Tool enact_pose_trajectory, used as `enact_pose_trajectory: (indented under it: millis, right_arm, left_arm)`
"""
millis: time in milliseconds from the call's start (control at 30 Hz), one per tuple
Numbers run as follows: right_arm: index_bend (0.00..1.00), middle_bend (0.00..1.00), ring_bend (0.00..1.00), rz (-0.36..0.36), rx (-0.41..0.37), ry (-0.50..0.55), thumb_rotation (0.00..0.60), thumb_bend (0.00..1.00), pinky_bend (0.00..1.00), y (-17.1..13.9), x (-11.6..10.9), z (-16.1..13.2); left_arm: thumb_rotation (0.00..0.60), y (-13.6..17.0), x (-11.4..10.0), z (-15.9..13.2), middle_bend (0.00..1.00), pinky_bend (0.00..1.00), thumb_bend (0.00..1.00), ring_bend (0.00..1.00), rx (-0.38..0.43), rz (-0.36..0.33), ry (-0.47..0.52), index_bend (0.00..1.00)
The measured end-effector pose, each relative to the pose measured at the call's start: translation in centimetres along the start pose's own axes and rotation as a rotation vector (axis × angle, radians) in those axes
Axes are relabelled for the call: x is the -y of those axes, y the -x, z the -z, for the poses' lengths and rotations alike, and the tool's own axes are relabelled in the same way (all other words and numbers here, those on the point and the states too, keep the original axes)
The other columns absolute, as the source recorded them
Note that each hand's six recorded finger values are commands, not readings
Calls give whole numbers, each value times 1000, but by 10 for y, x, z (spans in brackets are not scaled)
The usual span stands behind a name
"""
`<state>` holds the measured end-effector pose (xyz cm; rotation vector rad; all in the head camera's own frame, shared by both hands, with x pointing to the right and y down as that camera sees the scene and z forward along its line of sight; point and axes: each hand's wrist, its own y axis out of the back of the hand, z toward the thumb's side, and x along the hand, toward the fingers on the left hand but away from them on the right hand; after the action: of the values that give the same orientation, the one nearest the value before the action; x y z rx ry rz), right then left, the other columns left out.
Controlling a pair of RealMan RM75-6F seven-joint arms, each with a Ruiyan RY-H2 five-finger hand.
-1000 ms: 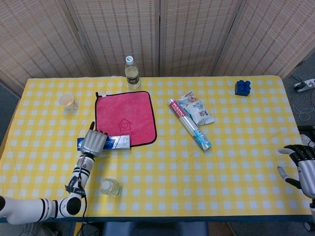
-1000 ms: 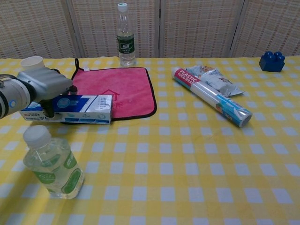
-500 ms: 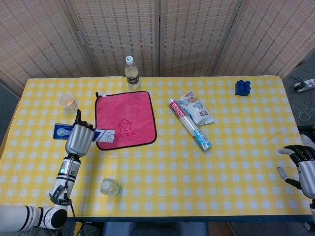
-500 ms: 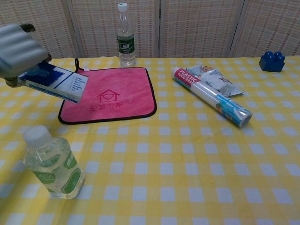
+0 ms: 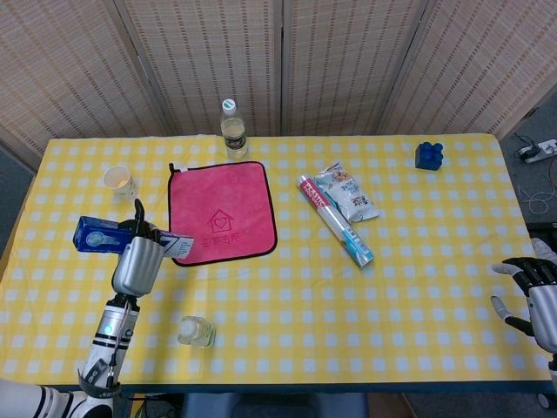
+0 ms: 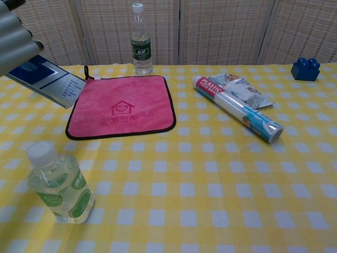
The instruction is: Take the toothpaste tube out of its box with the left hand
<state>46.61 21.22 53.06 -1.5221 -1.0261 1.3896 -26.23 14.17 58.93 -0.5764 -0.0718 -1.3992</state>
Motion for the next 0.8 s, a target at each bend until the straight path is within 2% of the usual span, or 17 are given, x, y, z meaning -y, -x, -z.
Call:
enact_pose_trajectory:
  millis: [200, 467, 800]
  right_arm:
    - [343, 307, 223, -2, 3, 4, 600, 254, 207, -1, 1, 1]
    - [343, 307, 223, 1, 5, 6, 600, 256, 207, -2, 1, 3]
    - [343, 307, 235, 0, 8, 8, 600, 256, 207, -3, 1, 4]
  left_arm:
    - [600, 10, -10, -2, 530, 64, 311, 413, -12, -44, -103, 355]
    - [600, 16, -15, -8, 454, 61, 311, 412, 2, -48, -106, 232]
    - [600, 17, -16, -7, 402, 60, 311, 370, -1, -44, -93, 208]
